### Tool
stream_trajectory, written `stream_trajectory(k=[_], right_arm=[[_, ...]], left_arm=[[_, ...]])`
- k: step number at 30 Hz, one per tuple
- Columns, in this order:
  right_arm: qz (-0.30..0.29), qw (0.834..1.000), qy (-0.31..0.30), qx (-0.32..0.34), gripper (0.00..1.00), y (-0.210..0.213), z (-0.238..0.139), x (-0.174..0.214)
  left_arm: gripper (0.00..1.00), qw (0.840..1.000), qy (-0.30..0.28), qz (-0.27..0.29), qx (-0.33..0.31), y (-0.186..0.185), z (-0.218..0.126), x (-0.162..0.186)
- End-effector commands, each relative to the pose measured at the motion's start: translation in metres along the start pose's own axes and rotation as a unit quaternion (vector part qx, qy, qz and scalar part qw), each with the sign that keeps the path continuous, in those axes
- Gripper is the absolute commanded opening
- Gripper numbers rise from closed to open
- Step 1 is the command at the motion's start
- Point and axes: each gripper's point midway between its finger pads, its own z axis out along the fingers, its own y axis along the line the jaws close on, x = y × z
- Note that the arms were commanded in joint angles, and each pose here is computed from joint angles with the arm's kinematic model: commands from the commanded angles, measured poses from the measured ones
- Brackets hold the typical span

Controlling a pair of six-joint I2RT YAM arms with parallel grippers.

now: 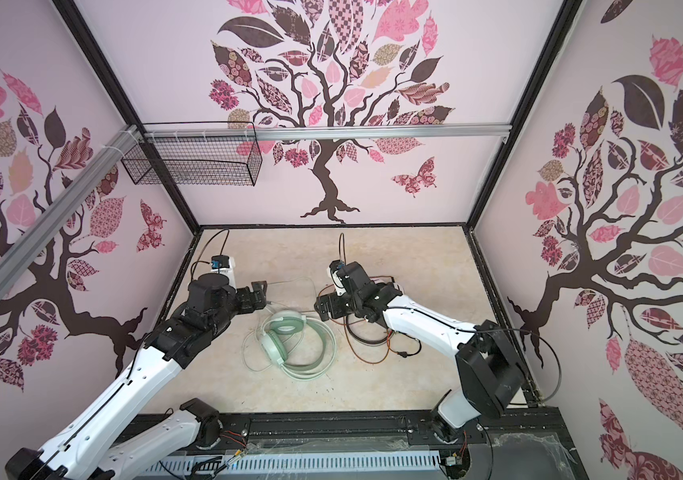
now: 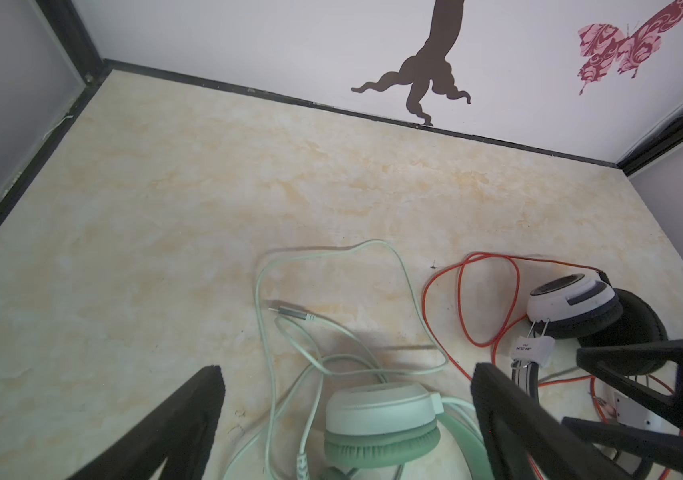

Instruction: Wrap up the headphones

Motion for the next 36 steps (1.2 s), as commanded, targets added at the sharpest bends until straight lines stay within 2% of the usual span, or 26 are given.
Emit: stream_trajectory(k=[1, 5, 10, 11, 14, 16, 17, 19, 20, 23, 30, 36], right_arm=[[-0.063, 0.994, 0.068, -0.064, 0.99, 0.019, 0.016, 0.020], [-0.096, 0.986, 0.089, -0.105, 0.96, 0.038, 0.037, 0.027], [-0.198, 0.967, 0.088, -0.137, 0.94, 0.064, 0.049, 0.034], [-0.211, 0.963, 0.079, -0.149, 1.00, 0.068, 0.050, 0.034], [-0.269, 0.950, 0.023, -0.159, 1.00, 0.072, 0.052, 0.026], [-0.322, 0.932, -0.022, -0.164, 1.00, 0.075, 0.050, 0.021], [-0.357, 0.918, -0.042, -0.167, 0.99, 0.076, 0.049, 0.021], [-0.418, 0.890, -0.057, -0.175, 1.00, 0.079, 0.050, 0.025], [-0.436, 0.882, -0.055, -0.172, 1.00, 0.077, 0.054, 0.024], [-0.460, 0.869, -0.028, -0.178, 0.95, 0.078, 0.067, 0.022], [-0.461, 0.866, -0.037, -0.188, 0.93, 0.089, 0.081, 0.002], [-0.467, 0.859, -0.017, -0.206, 0.91, 0.092, 0.093, 0.004]], left_arm=[[0.96, 0.999, 0.017, -0.024, -0.021, 0.015, -0.026, 0.005], [0.96, 0.999, 0.017, -0.035, 0.033, 0.006, -0.052, 0.009], [0.94, 0.993, 0.023, -0.029, 0.109, -0.009, -0.075, 0.022], [0.94, 0.993, 0.029, -0.028, 0.113, -0.009, -0.078, 0.026], [0.93, 0.992, 0.037, -0.026, 0.121, -0.011, -0.084, 0.032], [0.93, 0.989, 0.031, -0.018, 0.140, -0.015, -0.093, 0.032], [0.93, 0.989, 0.025, -0.016, 0.148, -0.016, -0.095, 0.033], [0.94, 0.987, 0.007, -0.021, 0.157, -0.017, -0.099, 0.032], [0.94, 0.986, -0.003, -0.020, 0.164, -0.018, -0.104, 0.030], [0.95, 0.984, -0.028, -0.019, 0.177, -0.017, -0.114, 0.026], [0.95, 0.982, -0.044, -0.019, 0.181, -0.016, -0.119, 0.022], [0.95, 0.982, -0.044, -0.018, 0.181, -0.017, -0.117, 0.022]])
